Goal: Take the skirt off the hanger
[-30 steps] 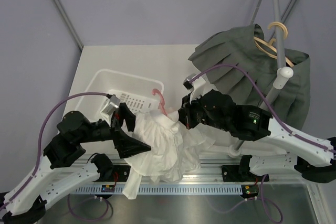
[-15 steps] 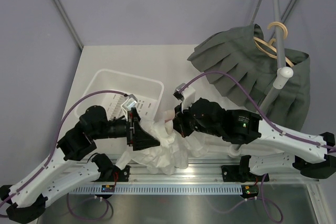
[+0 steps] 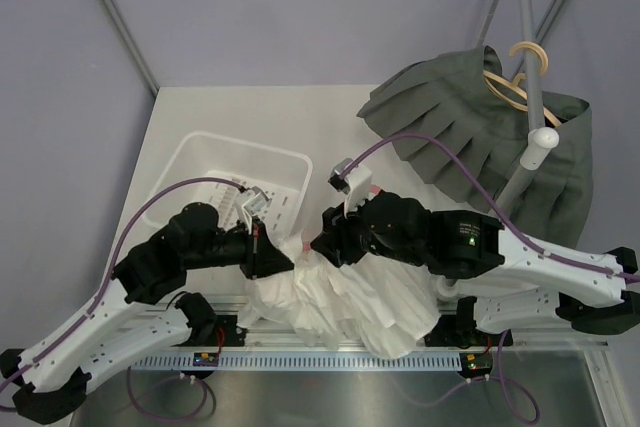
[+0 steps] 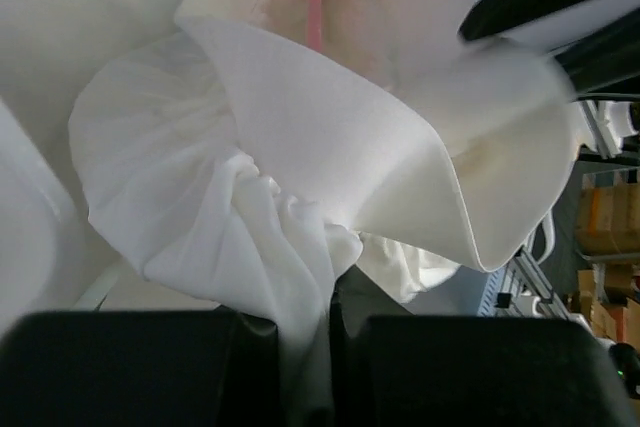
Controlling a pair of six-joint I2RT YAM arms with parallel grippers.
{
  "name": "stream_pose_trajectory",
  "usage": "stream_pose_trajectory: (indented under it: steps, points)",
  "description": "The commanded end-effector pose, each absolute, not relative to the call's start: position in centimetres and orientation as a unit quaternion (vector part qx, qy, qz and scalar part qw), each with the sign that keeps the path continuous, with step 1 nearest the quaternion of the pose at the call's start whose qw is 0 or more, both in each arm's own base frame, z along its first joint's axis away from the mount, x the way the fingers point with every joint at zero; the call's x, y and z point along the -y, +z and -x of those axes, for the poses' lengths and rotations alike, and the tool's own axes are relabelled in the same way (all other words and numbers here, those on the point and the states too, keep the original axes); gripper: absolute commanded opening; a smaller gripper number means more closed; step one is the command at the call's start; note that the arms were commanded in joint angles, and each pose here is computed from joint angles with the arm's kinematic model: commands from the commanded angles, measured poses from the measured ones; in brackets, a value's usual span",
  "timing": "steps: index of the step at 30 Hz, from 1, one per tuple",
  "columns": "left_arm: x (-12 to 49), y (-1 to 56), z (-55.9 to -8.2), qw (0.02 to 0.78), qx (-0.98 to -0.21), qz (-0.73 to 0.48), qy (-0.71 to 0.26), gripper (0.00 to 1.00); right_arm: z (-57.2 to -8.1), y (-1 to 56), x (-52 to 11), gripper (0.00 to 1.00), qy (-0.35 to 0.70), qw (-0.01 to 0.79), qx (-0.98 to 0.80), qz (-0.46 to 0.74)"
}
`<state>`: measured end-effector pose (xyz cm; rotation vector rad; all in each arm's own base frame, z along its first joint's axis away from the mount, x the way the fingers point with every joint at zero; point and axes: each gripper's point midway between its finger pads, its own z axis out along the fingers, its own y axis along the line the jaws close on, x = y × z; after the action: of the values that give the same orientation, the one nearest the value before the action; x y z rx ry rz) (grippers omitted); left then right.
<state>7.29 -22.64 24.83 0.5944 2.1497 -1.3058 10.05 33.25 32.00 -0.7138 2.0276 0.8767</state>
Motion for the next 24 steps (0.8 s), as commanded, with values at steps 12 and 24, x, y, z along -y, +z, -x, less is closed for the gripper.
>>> stream_pose_trajectory:
  steps: [12,24]
  points:
    - [19.3,32.5,-9.5,0.481,-0.707,-0.216,-0.470,0.00,-12.5,38.4,-25.1,0.85,0.350,0.467,-0.806,0.097]
    - [17.8,38.3,-6.2,0.534,-0.613,-0.252,-0.524,0.00,-15.1,38.7,-27.0,0.75,0.301,0.501,-0.809,0.056]
